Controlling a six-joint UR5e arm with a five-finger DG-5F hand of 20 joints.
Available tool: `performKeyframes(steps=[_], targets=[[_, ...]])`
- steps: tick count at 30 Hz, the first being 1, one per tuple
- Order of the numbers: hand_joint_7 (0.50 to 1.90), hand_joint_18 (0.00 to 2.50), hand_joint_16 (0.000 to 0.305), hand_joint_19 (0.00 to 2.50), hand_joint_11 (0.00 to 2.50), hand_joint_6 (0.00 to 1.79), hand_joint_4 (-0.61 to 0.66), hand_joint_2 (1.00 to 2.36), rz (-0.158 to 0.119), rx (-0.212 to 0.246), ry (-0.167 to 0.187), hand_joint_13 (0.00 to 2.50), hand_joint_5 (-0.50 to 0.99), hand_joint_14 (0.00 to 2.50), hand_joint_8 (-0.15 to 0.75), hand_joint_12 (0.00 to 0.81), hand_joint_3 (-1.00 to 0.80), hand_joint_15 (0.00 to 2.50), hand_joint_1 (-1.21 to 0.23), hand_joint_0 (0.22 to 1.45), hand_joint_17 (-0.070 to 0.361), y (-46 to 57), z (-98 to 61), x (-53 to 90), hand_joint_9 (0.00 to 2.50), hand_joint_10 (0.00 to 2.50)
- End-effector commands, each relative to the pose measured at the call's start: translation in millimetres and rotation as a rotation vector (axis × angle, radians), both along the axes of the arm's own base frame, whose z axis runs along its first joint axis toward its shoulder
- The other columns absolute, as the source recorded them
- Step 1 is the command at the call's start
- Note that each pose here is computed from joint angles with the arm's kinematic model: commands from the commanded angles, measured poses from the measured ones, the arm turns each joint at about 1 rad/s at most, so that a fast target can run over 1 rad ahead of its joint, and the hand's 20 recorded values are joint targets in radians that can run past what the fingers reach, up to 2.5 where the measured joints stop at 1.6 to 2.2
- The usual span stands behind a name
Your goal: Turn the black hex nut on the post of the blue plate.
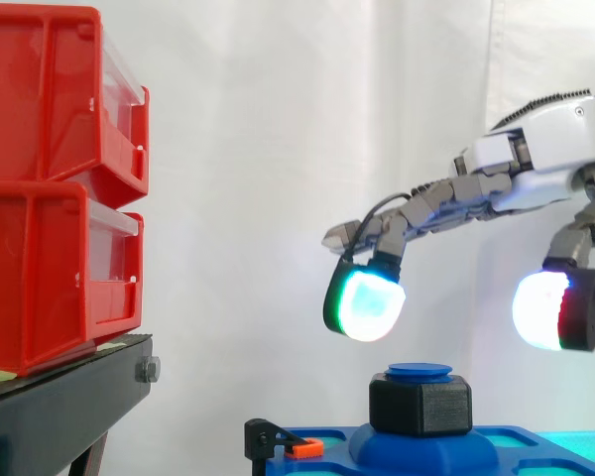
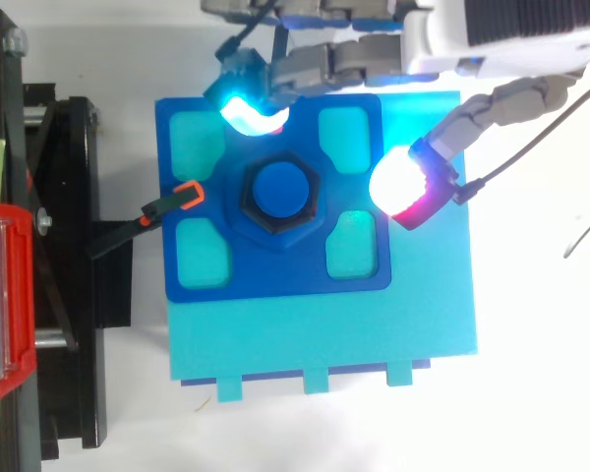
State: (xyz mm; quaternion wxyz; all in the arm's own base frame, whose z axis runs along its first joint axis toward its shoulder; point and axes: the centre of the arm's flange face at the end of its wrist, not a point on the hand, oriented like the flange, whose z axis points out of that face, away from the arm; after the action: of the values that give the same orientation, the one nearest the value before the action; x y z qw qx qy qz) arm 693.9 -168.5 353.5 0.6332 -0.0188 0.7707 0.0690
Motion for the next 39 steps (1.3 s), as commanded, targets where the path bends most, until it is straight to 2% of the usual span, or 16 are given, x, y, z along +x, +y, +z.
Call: performKeyframes(steps=[1,9,12,17,20,26,32,34,39], targets=[[0.66,0.00,0.057,0.02,0.00,0.50,0.03,1.00,-0.003,0.015,-0.012,0.00,-0.30,0.00,0.165,0.363,-0.50,0.00,-0.73,0.36,0.129,-1.0,6.0,1.8,0.00,0.00],[0.65,0.00,0.055,0.02,0.00,0.50,0.02,1.00,0.006,0.022,-0.023,0.00,-0.30,0.00,0.156,0.355,-0.50,0.00,-0.77,0.38,0.125,4.5,5.5,4.8,0.00,0.00],[0.65,0.00,0.055,0.01,0.00,0.50,0.02,1.00,0.014,0.021,-0.033,0.00,-0.30,0.00,0.152,0.353,-0.50,0.00,-0.78,0.38,0.124,11.6,2.2,7.8,0.00,0.00],[0.65,0.00,0.054,0.02,0.00,0.50,0.01,1.00,0.021,0.023,-0.044,0.00,-0.30,0.00,0.146,0.347,-0.50,0.00,-0.81,0.39,0.121,17.9,-4.0,9.8,0.00,0.00],[0.64,0.00,0.053,0.00,0.00,0.50,0.00,1.00,0.029,0.051,-0.054,0.00,-0.30,0.00,0.138,0.338,-0.50,0.00,-0.84,0.41,0.118,26.5,-17.6,12.7,0.00,0.00],[0.64,0.00,0.052,0.01,0.00,0.50,0.00,1.00,0.034,0.083,-0.085,0.00,-0.30,0.00,0.141,0.339,-0.50,0.00,-0.83,0.41,0.118,36.7,-26.3,16.8,0.00,0.00],[0.64,0.00,0.052,0.01,0.00,0.50,0.00,1.00,0.035,0.091,-0.076,0.00,-0.30,0.00,0.141,0.339,-0.50,0.00,-0.82,0.41,0.116,41.5,-33.2,18.2,0.00,0.00],[0.64,0.00,0.052,0.01,0.00,0.50,0.00,1.00,0.032,0.092,-0.068,0.00,-0.30,0.00,0.141,0.340,-0.50,0.00,-0.82,0.41,0.118,41.3,-42.0,21.1,0.00,0.00],[0.64,0.00,0.052,0.02,0.00,0.50,0.00,1.00,0.035,0.098,-0.081,0.00,-0.30,0.00,0.141,0.340,-0.50,0.00,-0.82,0.41,0.117,43.5,-45.6,25.0,0.00,0.00]])
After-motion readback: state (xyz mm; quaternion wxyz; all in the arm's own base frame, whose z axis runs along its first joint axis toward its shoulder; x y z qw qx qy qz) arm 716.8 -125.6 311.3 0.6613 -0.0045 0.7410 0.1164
